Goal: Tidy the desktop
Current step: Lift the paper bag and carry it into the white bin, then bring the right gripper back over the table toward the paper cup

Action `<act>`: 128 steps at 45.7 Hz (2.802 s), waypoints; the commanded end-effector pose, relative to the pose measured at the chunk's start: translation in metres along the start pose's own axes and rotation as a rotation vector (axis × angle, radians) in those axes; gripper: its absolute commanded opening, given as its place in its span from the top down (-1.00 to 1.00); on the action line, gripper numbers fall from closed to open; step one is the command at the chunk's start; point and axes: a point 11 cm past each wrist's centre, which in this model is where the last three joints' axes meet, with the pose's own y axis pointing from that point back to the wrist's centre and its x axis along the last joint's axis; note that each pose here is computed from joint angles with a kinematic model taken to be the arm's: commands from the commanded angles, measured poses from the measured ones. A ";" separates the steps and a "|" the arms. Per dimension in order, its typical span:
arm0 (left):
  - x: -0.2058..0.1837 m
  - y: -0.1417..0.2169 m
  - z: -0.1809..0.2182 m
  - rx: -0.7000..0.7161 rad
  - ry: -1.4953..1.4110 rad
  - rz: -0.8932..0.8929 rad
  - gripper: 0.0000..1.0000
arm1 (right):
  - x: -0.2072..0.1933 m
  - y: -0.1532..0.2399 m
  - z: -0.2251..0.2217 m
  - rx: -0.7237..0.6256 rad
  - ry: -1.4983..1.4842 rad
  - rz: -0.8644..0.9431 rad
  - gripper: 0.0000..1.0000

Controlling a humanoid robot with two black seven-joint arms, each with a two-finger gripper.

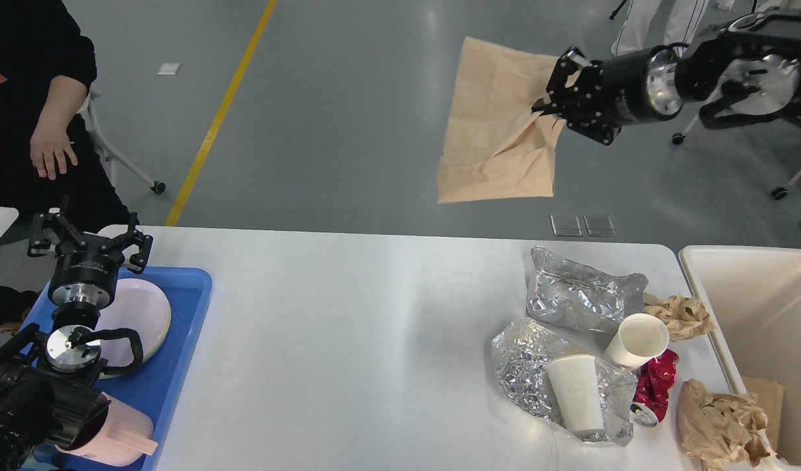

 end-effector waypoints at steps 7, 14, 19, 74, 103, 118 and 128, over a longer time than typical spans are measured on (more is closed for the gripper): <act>0.000 0.000 0.000 0.000 0.000 0.000 -0.93 | 0.070 0.055 0.048 -0.033 -0.091 0.210 1.00; 0.000 0.000 0.000 0.000 0.000 0.000 -0.93 | 0.102 0.079 0.172 -0.203 -0.255 0.411 1.00; 0.000 0.000 0.000 0.000 0.000 -0.001 -0.93 | 0.104 0.092 0.248 -0.346 -0.315 0.553 1.00; 0.000 0.000 0.000 0.000 0.000 0.000 -0.93 | 0.049 -0.001 0.285 -0.587 -0.017 0.418 -1.00; 0.000 0.000 0.000 0.000 0.000 -0.001 -0.93 | -0.022 -0.018 0.024 -0.413 0.408 -0.183 -1.00; 0.000 0.000 0.000 0.000 0.000 -0.001 -0.93 | -0.055 0.010 0.014 -0.478 0.441 -0.337 -1.00; 0.000 0.000 0.000 0.000 0.000 0.000 -0.93 | -0.056 -0.009 0.105 -0.584 0.317 -0.367 -0.98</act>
